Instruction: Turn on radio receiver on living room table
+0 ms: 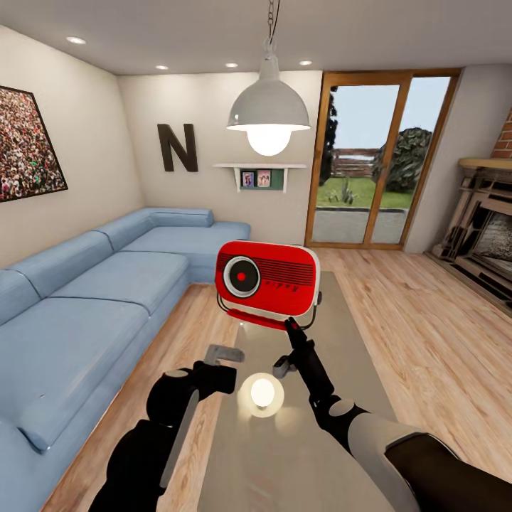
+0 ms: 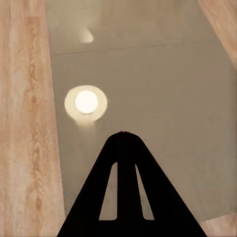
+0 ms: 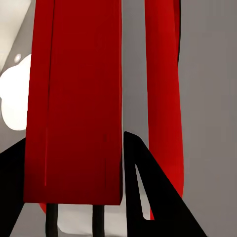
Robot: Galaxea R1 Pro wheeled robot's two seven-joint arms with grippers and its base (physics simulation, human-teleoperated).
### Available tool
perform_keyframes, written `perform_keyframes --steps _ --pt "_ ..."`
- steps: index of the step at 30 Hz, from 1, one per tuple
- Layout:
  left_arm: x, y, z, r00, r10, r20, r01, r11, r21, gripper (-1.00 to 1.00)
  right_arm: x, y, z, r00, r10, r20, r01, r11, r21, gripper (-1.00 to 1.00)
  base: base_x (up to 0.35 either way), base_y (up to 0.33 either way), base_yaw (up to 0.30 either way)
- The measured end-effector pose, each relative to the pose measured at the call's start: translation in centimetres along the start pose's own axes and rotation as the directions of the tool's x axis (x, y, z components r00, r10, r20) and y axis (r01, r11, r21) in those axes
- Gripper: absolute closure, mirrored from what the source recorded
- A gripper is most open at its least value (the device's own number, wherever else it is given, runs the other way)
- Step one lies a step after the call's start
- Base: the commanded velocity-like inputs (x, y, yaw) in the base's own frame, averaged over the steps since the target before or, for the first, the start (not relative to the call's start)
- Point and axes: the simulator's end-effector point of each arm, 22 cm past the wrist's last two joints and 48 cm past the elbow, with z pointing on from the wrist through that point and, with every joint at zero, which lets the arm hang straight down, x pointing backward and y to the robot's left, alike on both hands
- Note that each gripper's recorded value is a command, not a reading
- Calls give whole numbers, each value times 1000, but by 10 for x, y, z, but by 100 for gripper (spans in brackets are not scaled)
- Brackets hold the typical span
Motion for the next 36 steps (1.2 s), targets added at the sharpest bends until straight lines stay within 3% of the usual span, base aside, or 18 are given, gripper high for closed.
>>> perform_keyframes --steps 7,11,16,17,18,23,36 --pt "-17 -1 -2 999 14 37 -14 1000 -2 100 -1 1 -2 1000 0 3 0 1000 -2 100 0 0 0" --pt "-53 7 -6 991 33 130 -28 999 -36 100 -2 1 -4 1000 1 6 -1 1000 -5 100 0 0 0" --pt "-74 12 -10 983 44 181 -34 998 -59 100 -5 1 -9 1000 5 10 -5 1000 -13 100 0 0 0" --pt "-80 12 -11 979 47 198 -36 998 -59 100 -5 1 -10 1000 6 11 -5 1000 -15 100 0 0 0" --pt "-93 11 -14 967 55 250 -41 997 -59 100 -5 2 -11 1000 4 14 -4 1000 -17 100 0 0 0" --pt "-117 -3 -20 937 85 339 -74 996 -45 100 2 9 -16 1000 -10 14 11 1000 -27 100 0 0 0" --pt "-143 -26 -28 912 139 386 -138 990 -28 100 13 20 -24 999 -38 24 39 999 -38 100 0 0 0"
